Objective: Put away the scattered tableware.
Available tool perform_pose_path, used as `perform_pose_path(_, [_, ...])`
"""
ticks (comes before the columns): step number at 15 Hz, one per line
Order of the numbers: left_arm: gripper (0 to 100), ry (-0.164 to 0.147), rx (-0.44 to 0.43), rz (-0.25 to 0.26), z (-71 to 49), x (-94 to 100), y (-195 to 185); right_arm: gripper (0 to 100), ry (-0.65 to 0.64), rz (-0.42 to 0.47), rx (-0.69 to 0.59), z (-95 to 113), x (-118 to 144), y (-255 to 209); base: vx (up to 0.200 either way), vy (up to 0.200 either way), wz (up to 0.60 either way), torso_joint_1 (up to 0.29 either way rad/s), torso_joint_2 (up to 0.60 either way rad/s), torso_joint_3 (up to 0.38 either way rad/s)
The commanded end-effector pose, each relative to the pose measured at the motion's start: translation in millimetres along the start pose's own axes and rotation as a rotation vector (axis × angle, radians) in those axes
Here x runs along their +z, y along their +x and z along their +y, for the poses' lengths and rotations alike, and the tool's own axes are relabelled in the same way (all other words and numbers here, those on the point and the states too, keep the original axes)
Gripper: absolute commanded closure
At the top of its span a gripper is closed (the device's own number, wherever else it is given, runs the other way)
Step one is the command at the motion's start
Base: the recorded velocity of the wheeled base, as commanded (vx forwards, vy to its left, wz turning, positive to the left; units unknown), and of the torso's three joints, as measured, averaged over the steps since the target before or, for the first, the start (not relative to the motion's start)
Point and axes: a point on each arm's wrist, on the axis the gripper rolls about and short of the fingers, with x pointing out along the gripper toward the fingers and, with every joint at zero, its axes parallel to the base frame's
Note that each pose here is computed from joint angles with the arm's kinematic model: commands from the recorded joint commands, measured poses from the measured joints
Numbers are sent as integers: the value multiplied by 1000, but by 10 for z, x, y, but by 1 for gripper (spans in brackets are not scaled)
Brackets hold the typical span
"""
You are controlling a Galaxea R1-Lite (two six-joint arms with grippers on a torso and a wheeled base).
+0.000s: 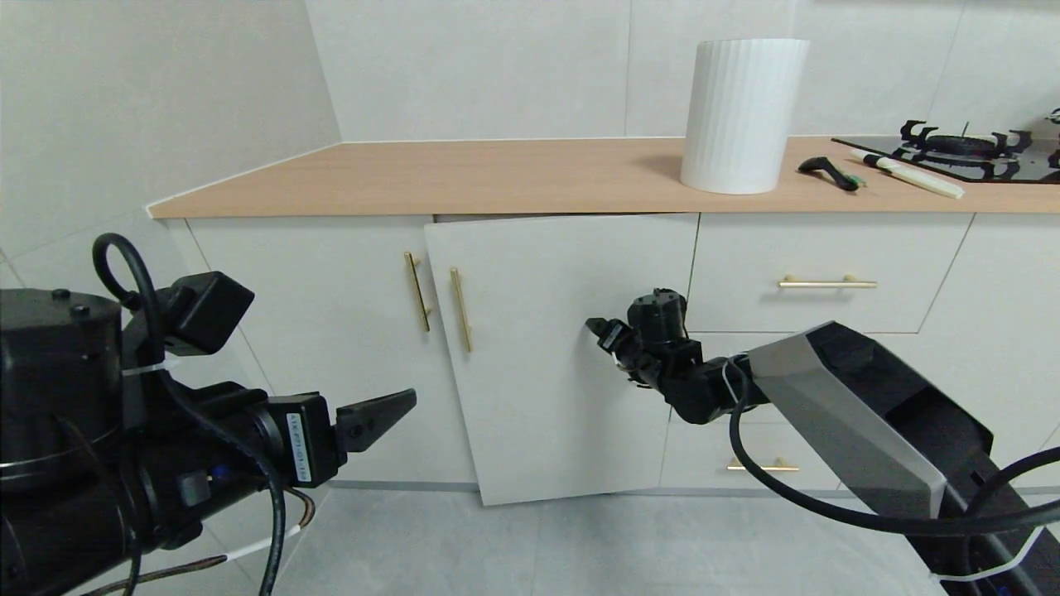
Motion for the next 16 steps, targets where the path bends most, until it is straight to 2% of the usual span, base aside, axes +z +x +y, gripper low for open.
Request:
perform_pose_path(1, [0,0,0,1,-1,-1,4,0,11,-9,2,-23,-3,48,0,0,0,0,0,0])
perform_pose_path(6, [0,0,2,2,0,-3,4,0,14,-23,-54,-73,31,153,0,0,0,0,0,0])
perform_pose_path(16, [0,1,3,4,-1,-6,12,0,26,-28,-66,-149,95,171,0,0,0,0,0,0])
